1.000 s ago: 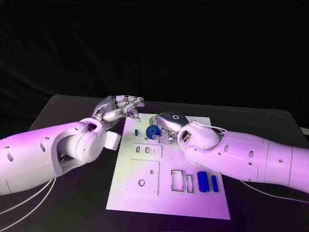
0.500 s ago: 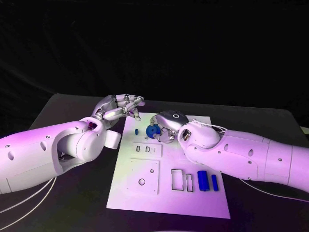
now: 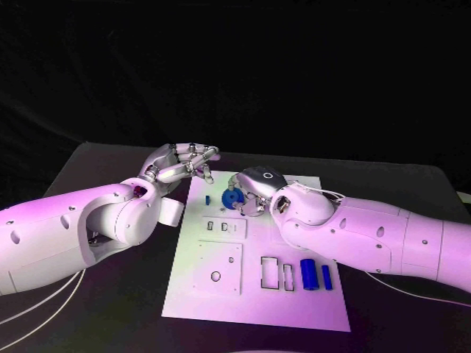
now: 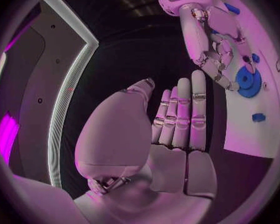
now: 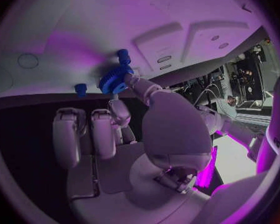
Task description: Assemble the parts on the task board
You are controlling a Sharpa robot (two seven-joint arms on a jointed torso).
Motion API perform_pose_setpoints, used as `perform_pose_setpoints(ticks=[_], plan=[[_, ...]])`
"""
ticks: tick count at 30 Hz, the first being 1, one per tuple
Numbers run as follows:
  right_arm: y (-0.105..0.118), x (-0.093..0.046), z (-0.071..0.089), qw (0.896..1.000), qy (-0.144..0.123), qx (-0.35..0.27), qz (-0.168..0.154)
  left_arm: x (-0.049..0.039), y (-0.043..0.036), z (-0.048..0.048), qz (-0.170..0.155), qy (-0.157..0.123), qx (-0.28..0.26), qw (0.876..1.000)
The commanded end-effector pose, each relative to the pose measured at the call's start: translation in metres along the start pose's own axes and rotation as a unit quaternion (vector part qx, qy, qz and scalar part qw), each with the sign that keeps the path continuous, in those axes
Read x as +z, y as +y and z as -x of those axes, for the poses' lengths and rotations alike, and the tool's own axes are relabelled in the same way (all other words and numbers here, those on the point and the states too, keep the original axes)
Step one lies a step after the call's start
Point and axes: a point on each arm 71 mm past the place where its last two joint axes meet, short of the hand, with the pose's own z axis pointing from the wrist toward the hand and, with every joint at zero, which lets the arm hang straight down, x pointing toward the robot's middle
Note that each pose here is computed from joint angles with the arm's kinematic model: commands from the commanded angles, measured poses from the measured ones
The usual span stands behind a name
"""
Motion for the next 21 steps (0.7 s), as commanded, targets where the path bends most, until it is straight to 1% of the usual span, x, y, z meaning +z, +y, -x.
perform_pose_setpoints(ticks=[1,9,13,18,21], plan=[[0.001,-0.003,-0.005,1.0,-0.01,0.006,-0.003,0.0005,-0.0011,-0.0022,-0.003,0.007,-0.004,1.0],[0.003,-0.004,-0.001,0.999,-0.035,0.014,0.004,0.0006,-0.001,-0.0019,-0.003,0.007,-0.004,1.0],[0.002,-0.005,0.0,0.999,-0.043,0.016,0.004,0.0006,-0.0009,-0.0012,-0.003,0.007,-0.004,1.0],[-0.004,-0.007,-0.001,0.999,-0.036,0.013,-0.006,0.0006,-0.0009,-0.0008,-0.003,0.006,-0.004,1.0],[-0.009,-0.007,-0.003,1.0,-0.024,0.008,-0.016,0.0006,-0.0009,-0.0008,-0.003,0.006,-0.004,1.0]])
